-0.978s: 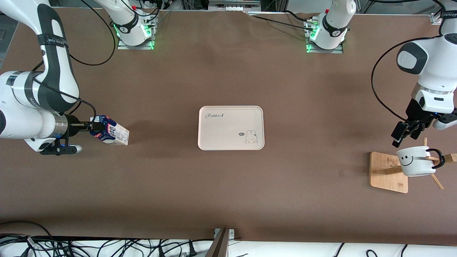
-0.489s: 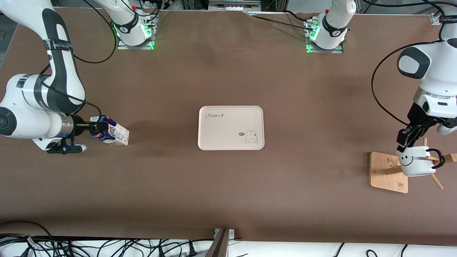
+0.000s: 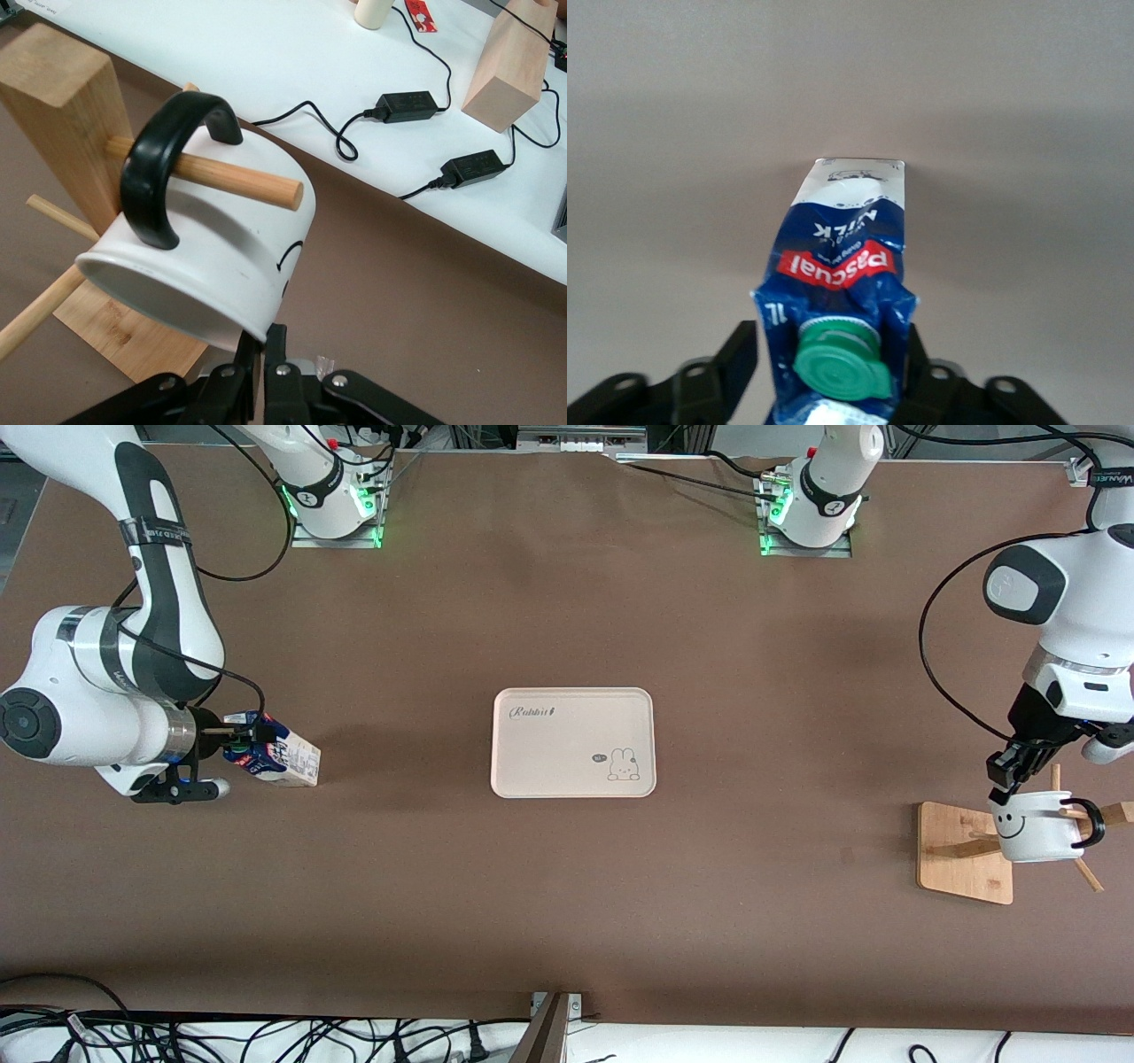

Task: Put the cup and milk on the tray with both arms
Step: 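Grasp the milk carton with the right gripper while the left gripper grasps the mug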

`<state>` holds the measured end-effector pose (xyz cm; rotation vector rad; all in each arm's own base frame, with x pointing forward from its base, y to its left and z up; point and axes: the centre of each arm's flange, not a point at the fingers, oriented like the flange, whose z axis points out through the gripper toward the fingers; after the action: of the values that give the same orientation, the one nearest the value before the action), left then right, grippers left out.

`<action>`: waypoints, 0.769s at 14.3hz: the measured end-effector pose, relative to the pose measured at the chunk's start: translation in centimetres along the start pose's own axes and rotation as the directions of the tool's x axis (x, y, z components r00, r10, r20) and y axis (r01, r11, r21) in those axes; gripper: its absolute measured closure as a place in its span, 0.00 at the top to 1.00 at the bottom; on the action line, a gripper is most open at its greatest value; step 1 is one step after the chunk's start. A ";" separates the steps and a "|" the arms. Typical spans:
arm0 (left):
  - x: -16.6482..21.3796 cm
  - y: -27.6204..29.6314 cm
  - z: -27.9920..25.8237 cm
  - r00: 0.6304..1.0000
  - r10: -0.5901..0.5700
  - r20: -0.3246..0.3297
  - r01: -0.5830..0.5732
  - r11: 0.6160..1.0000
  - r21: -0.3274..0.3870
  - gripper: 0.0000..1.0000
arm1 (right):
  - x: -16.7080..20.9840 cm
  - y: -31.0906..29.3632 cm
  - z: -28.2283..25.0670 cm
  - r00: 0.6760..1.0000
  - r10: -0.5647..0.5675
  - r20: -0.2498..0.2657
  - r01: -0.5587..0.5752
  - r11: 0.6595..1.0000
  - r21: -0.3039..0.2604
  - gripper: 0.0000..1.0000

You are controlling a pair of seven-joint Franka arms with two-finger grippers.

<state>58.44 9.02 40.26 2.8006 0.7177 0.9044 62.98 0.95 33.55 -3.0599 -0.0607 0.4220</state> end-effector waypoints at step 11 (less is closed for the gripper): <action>0.9 5.8 -2.4 0.989 0.065 0.133 -0.060 0.997 -0.038 0.06 | -1.4 -0.3 -1.9 1.000 -0.005 0.010 0.005 1.000 0.009 0.46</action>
<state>60.03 4.25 44.07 2.8352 0.5934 0.7212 62.12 1.05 35.77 -3.0488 -0.0664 0.4358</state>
